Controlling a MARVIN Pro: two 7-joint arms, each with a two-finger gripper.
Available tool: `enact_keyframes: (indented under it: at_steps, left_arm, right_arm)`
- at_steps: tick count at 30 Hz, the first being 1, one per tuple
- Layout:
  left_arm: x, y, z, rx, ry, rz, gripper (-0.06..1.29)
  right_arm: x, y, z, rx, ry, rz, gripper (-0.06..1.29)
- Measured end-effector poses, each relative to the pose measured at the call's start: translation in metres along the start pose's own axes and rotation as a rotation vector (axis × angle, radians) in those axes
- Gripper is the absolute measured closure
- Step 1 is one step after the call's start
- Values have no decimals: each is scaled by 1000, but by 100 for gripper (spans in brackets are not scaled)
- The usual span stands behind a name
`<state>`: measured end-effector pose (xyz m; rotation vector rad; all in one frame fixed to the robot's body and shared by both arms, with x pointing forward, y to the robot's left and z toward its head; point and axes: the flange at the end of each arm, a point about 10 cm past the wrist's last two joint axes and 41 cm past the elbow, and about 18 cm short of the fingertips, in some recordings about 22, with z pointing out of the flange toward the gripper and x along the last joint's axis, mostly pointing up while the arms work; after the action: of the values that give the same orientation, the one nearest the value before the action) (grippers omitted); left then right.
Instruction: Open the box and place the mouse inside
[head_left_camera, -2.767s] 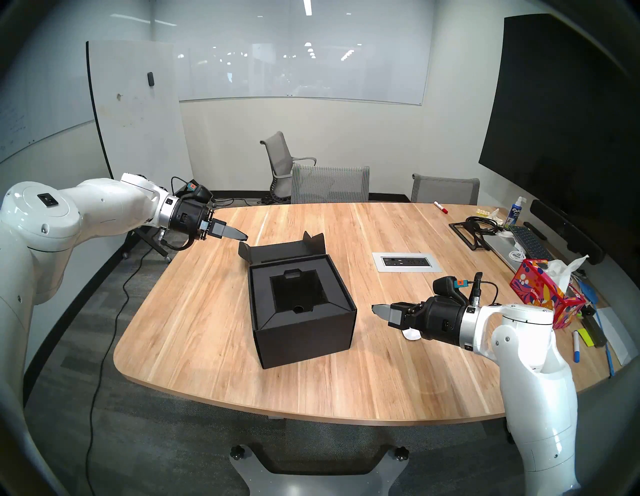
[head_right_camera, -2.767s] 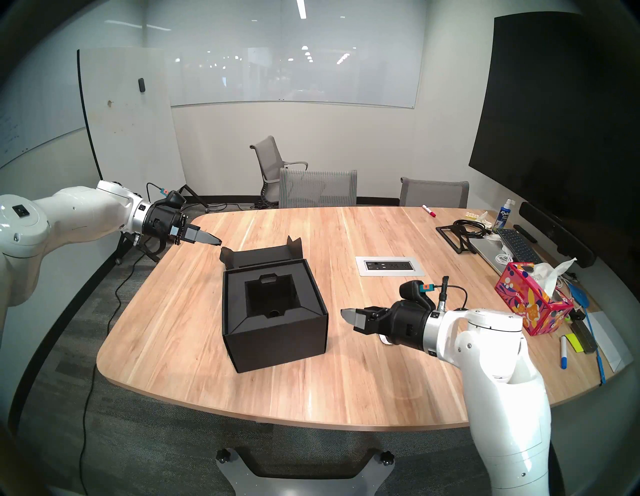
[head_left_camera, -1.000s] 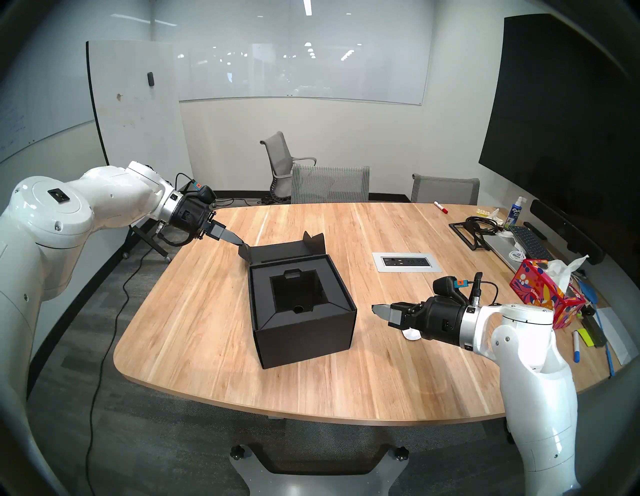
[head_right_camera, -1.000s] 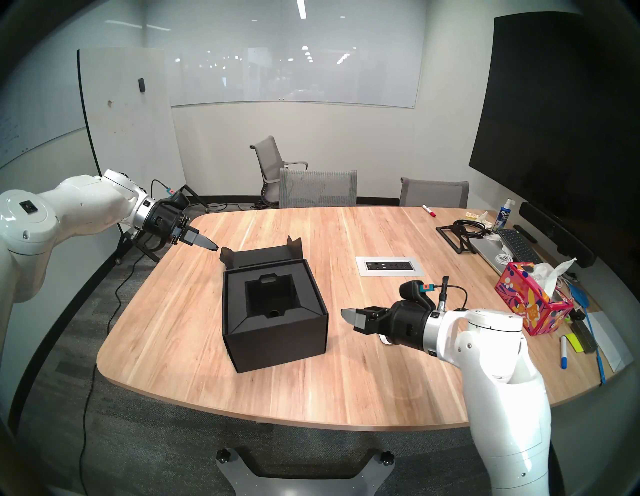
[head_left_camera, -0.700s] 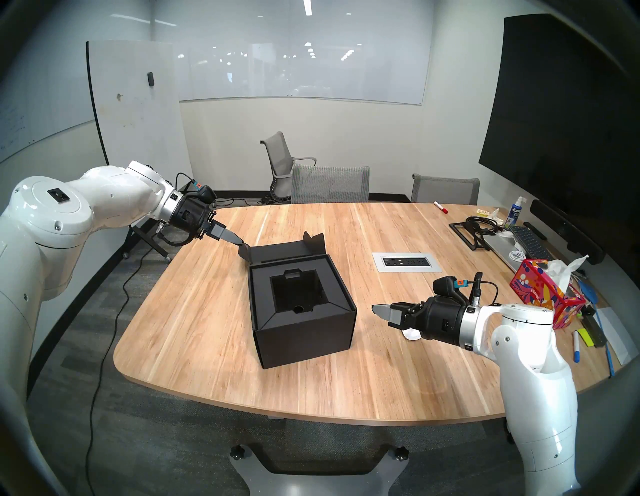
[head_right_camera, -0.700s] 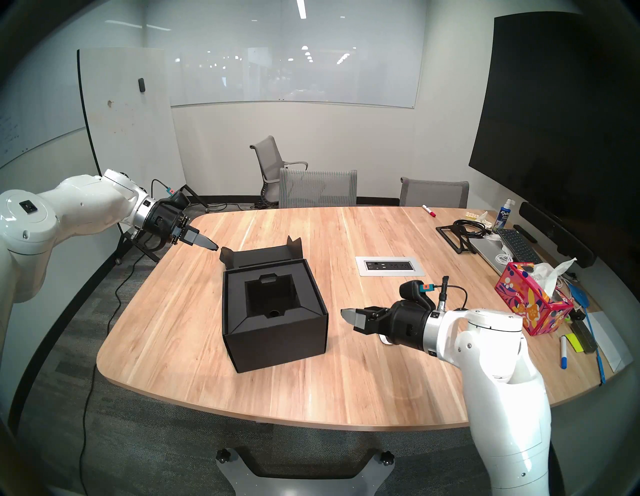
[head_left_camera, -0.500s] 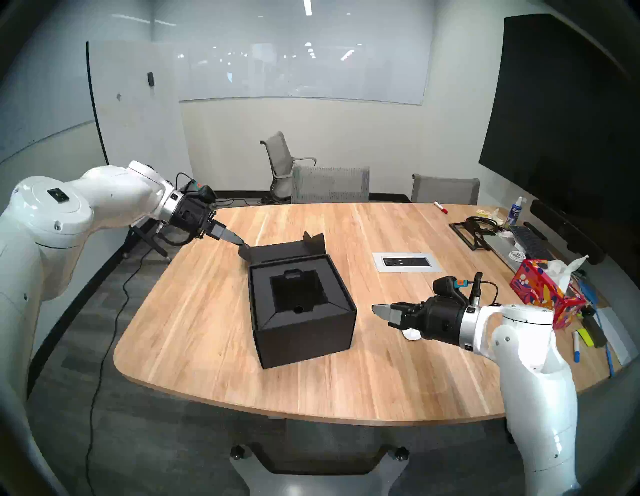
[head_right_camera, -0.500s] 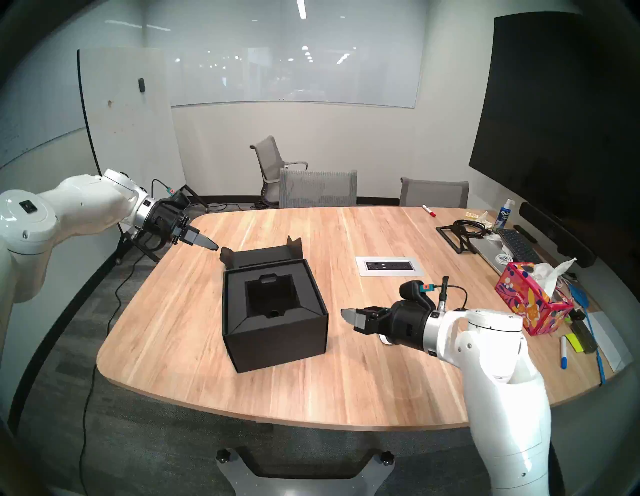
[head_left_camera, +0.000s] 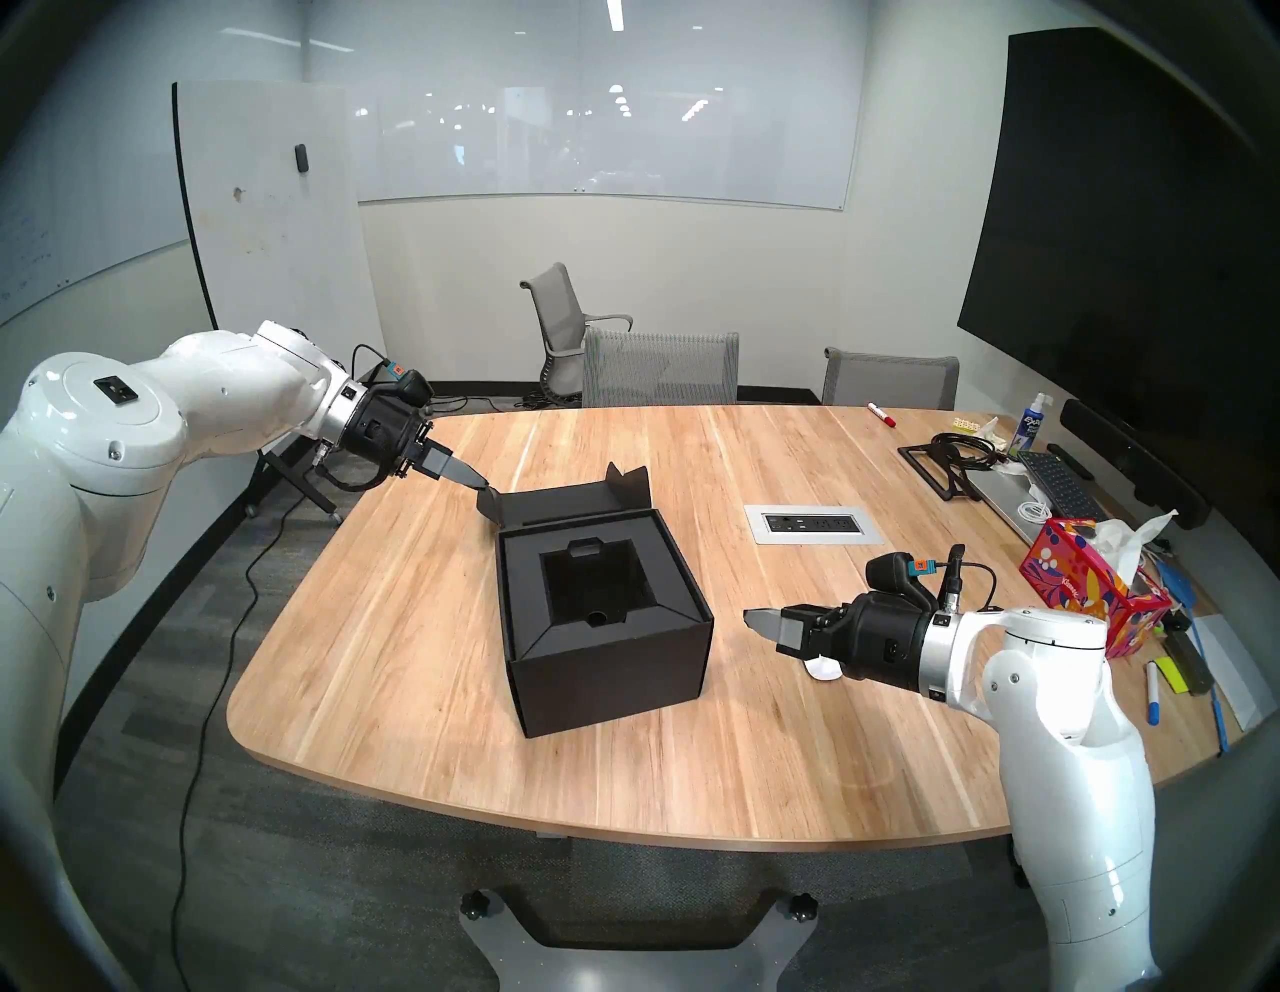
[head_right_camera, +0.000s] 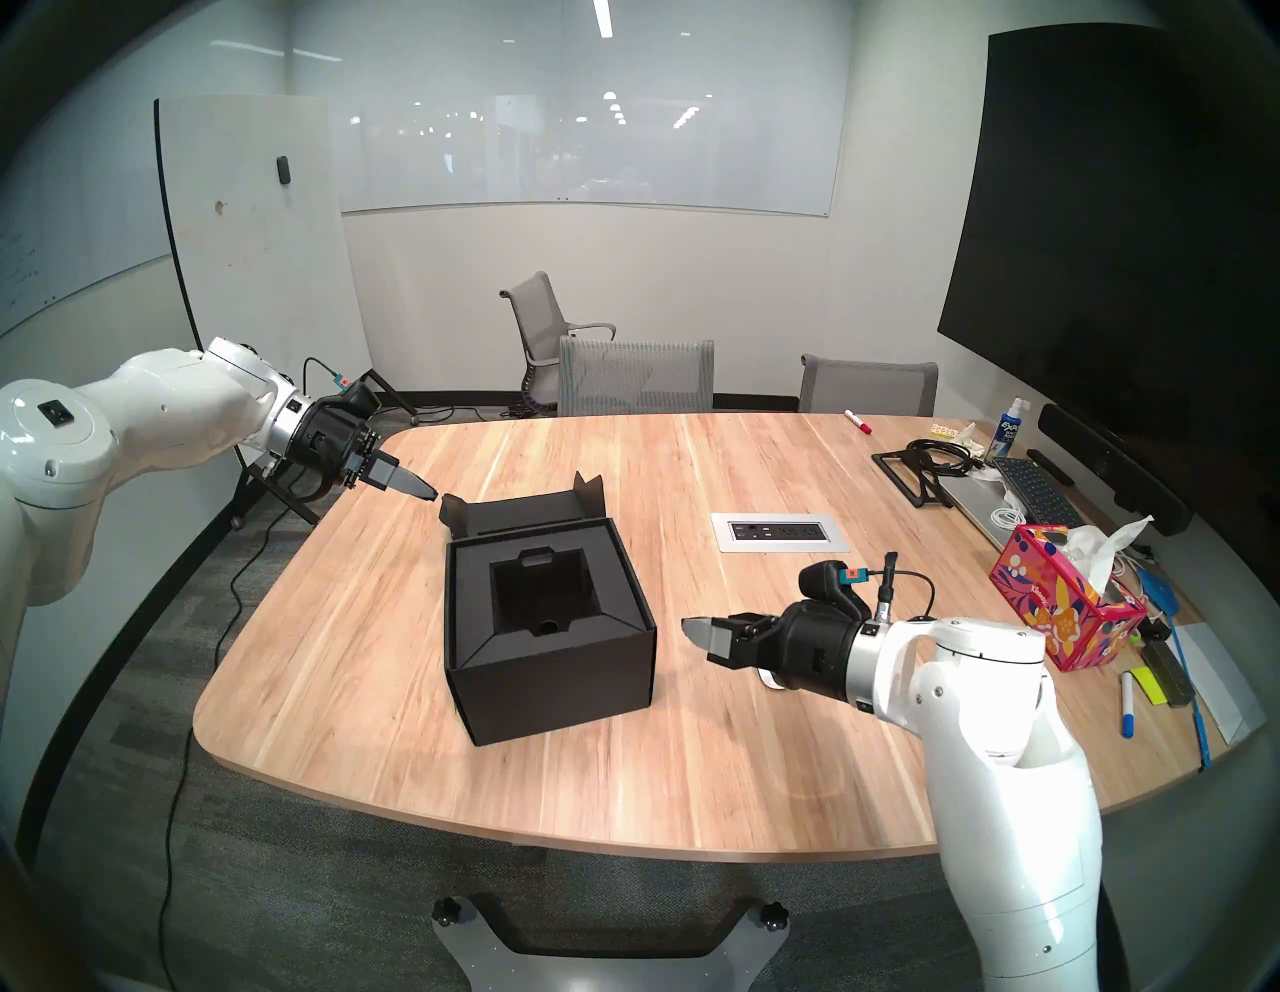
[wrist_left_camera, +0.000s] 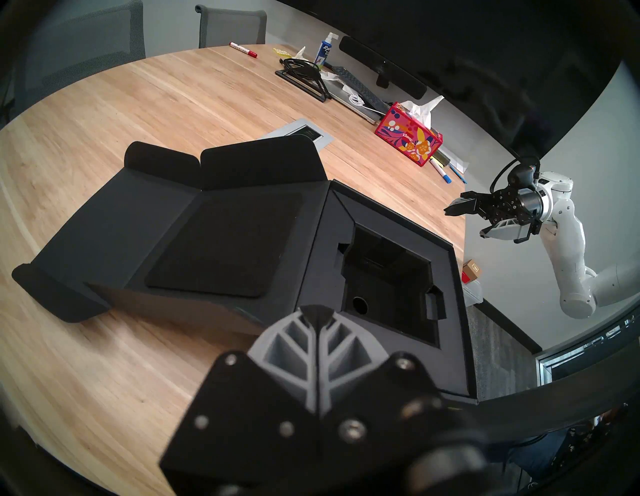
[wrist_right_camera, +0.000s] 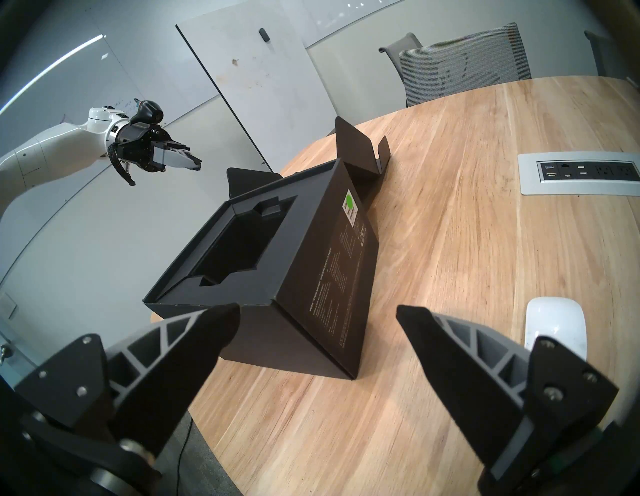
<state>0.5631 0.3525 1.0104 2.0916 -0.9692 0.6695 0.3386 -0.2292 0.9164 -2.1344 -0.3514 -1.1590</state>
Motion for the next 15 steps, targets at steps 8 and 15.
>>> enact_keyframes:
  at_steps: [8,15]
  left_arm:
    - [0,0,0,0,1,1,125]
    - [0,0,-1,1,1,1,125]
  right_arm:
    - [0,0,0,0,0,0,0]
    - [0,0,0,0,0,0,0]
